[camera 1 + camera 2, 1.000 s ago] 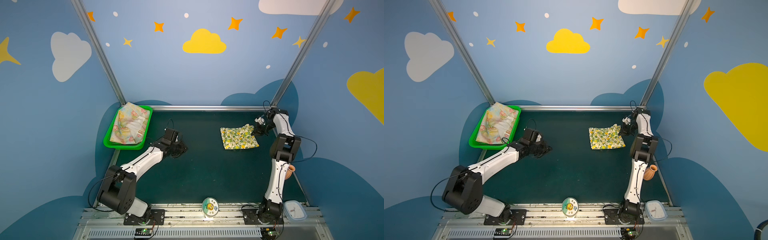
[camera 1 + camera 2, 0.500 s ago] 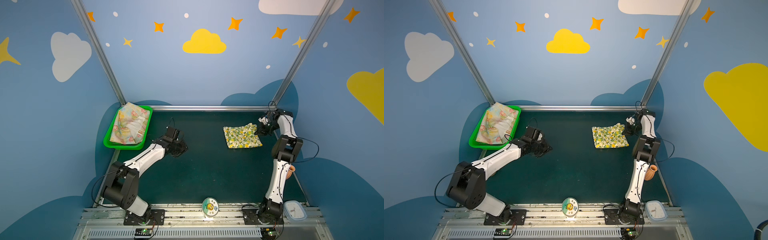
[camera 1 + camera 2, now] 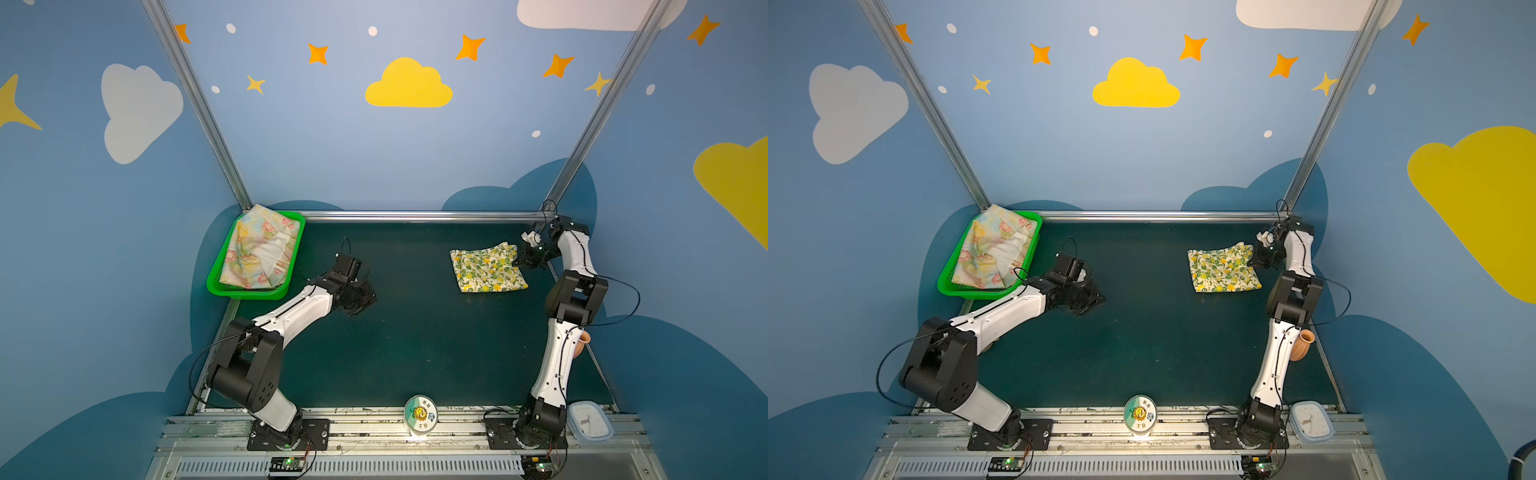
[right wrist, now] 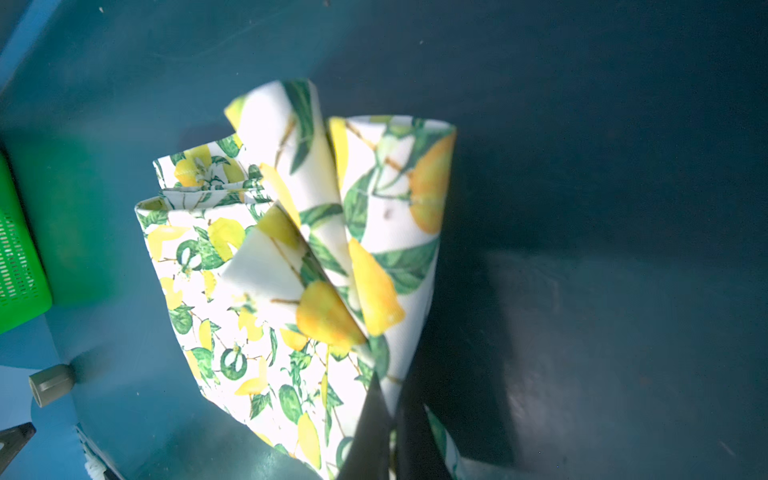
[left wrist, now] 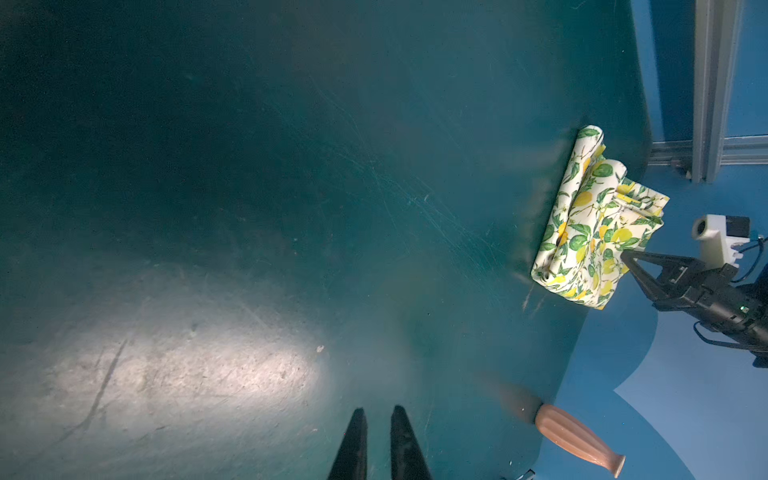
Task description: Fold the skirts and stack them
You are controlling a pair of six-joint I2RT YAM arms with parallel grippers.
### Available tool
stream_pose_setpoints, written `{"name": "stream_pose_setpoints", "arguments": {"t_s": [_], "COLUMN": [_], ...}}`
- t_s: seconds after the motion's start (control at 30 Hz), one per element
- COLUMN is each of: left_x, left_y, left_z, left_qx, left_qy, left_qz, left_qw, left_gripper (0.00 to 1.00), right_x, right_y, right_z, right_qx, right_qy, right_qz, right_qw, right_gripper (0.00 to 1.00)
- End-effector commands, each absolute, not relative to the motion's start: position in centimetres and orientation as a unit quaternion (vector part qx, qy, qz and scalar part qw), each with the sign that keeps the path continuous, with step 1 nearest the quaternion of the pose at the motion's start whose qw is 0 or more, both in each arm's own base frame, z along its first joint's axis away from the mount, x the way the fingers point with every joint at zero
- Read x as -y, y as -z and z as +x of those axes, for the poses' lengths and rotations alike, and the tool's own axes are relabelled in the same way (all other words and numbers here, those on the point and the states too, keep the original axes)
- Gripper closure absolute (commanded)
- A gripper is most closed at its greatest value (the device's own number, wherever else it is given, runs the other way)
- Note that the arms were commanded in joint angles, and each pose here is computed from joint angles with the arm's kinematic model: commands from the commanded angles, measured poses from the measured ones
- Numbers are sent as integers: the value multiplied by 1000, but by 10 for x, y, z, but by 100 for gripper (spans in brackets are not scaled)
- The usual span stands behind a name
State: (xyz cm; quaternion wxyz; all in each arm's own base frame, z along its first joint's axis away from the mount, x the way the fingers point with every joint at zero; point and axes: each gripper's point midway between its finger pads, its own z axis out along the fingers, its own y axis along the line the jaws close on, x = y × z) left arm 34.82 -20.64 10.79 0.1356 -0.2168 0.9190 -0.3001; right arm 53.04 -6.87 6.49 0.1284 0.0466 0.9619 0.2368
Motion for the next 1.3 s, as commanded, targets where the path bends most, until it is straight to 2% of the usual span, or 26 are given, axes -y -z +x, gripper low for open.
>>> {"name": "stream_pose_setpoints", "arguments": {"t_s": [0.0,0.07,0.13,0.2,0.4,0.5,0.6,0.7,0.73,0.83,0.93,1.0,1.27], "left_x": [209,209,208,208,203,194,174,128,115,81,32,-4,-121], "left_y": [-108,-108,-108,-108,-119,-133,-149,-159,-163,-178,-188,-191,-194], "left_z": [352,352,352,352,354,360,369,382,386,398,405,408,416], "left_qx": [-919,-919,-919,-918,-913,-910,-910,-902,-898,-885,-870,-858,-797], "left_qy": [300,299,300,301,303,301,286,225,213,199,167,159,148], "left_qz": [-216,-217,-217,-218,-220,-216,-216,-274,-287,-311,-352,-382,-494], "left_qw": [135,136,137,138,162,186,211,247,256,284,301,303,314], "left_gripper": [86,86,86,86,86,84,76,49,46,44,39,39,39], "right_x": [79,85,91,97,108,90,55,-2,-21,-84,-141,-172,-236], "right_y": [-74,-78,-90,-102,-153,-173,-187,-191,-194,-197,-198,-197,-194], "right_z": [539,544,553,562,563,555,542,528,523,507,490,479,446], "right_qx": [-960,-961,-958,-954,-940,-935,-933,-933,-933,-928,-924,-921,-913], "right_qy": [-230,-211,-201,-186,-131,-120,-123,-141,-148,-182,-223,-249,-276], "right_qz": [57,72,84,94,121,110,92,56,41,-2,-38,-58,-125], "right_qw": [151,161,188,217,290,316,326,325,327,325,307,295,273], "right_gripper": [96,70,60,55,53,53,53,53,53,53,53,53,54]}}
